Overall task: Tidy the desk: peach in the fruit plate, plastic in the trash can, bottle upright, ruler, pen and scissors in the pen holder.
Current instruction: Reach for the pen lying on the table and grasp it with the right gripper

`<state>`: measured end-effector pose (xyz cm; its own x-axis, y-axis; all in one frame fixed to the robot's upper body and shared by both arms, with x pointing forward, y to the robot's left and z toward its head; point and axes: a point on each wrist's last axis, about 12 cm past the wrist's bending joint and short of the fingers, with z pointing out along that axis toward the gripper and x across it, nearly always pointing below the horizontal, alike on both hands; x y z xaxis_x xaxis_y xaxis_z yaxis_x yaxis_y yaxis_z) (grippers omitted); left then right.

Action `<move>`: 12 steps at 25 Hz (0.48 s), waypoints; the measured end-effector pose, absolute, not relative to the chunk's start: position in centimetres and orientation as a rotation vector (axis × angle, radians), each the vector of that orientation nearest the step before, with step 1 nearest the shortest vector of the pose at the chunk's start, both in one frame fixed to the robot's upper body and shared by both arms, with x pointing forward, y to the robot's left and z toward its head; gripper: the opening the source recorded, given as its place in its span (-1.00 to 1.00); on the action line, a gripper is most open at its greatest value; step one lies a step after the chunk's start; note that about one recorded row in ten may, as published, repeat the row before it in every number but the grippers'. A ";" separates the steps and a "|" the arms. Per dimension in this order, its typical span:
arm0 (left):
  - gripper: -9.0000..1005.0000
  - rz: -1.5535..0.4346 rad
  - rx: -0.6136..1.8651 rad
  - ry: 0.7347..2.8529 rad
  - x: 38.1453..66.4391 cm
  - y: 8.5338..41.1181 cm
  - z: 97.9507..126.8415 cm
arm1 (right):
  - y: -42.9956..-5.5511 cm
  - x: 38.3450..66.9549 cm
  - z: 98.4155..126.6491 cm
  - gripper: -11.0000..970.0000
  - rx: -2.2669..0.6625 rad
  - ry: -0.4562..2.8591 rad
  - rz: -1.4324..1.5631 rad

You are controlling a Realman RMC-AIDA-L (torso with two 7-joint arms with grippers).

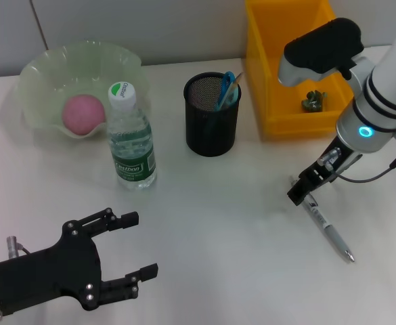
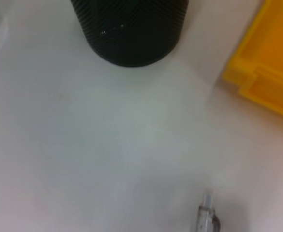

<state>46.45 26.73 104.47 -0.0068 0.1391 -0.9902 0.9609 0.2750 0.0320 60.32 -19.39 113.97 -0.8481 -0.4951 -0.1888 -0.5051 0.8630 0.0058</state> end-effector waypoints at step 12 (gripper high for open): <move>0.59 -0.922 1.099 1.421 46.3 26.7 104.4 | -19.2 60.6 113.6 0.56 -0.761 2.856 0.088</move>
<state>46.35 26.71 104.39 -0.0086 0.1378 -0.9904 0.9605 0.2766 0.0301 60.58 -19.20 113.64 -0.8517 -0.4872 -0.1928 -0.4982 0.8670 0.0098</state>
